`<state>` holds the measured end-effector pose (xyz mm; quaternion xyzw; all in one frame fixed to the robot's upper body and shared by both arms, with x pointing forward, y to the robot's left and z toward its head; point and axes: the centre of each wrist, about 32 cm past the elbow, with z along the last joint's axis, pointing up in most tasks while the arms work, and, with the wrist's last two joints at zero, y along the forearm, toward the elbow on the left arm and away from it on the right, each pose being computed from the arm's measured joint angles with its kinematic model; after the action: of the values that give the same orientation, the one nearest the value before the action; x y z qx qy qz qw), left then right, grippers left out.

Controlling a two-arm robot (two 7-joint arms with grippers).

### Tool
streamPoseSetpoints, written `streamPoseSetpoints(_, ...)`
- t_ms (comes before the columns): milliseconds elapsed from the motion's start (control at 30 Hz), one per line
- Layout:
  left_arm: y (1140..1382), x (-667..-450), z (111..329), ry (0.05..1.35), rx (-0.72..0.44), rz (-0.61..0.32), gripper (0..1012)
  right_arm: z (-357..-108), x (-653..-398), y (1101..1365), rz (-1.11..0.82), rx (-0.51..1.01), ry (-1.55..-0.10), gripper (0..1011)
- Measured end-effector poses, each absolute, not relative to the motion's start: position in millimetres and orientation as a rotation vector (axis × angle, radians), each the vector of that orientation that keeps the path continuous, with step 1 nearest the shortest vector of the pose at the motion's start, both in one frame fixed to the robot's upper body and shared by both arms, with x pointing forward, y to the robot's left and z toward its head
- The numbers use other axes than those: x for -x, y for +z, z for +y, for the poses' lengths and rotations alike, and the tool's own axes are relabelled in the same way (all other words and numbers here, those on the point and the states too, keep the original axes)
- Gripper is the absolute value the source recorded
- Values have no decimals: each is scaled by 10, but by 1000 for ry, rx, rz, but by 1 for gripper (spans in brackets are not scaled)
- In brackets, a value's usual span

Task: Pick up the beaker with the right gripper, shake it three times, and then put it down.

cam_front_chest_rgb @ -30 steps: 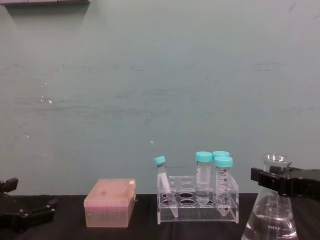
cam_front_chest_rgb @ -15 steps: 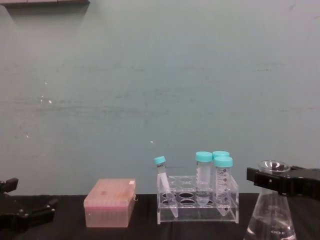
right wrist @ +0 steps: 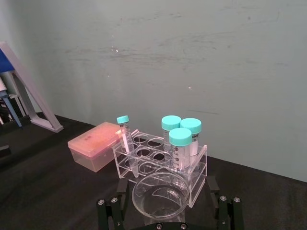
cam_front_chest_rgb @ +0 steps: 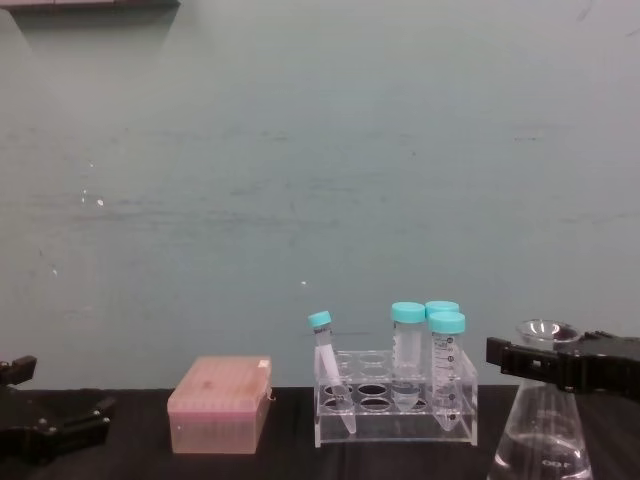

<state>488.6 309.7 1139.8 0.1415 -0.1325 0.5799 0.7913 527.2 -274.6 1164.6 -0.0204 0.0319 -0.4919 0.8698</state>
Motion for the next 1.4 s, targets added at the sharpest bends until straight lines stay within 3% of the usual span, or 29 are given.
streamPoseSetpoints(433,11398,-4886,3097,1248,-304,-285,1000,-2850,-5264,11785,-15,-77,-1024,999)
streamPoseSetpoints(667,11398,-4886,3097,1248,-305,-285,1000,-2931,-5276,11885,-98,-105,-1229,1000)
streamPoseSetpoints(933,11398,-4886,3097,1248,-305,-285,1000,-3106,-5198,11635,-36,22,-1434,1000)
streamPoseSetpoints(1167,11398,-4886,3097,1248,-304,-285,1000,-3179,-5113,11455,30,67,-1450,1000)
streamPoseSetpoints(1400,11398,-4886,3097,1248,-305,-285,1000,-3182,-5105,11440,40,70,-1445,1000)
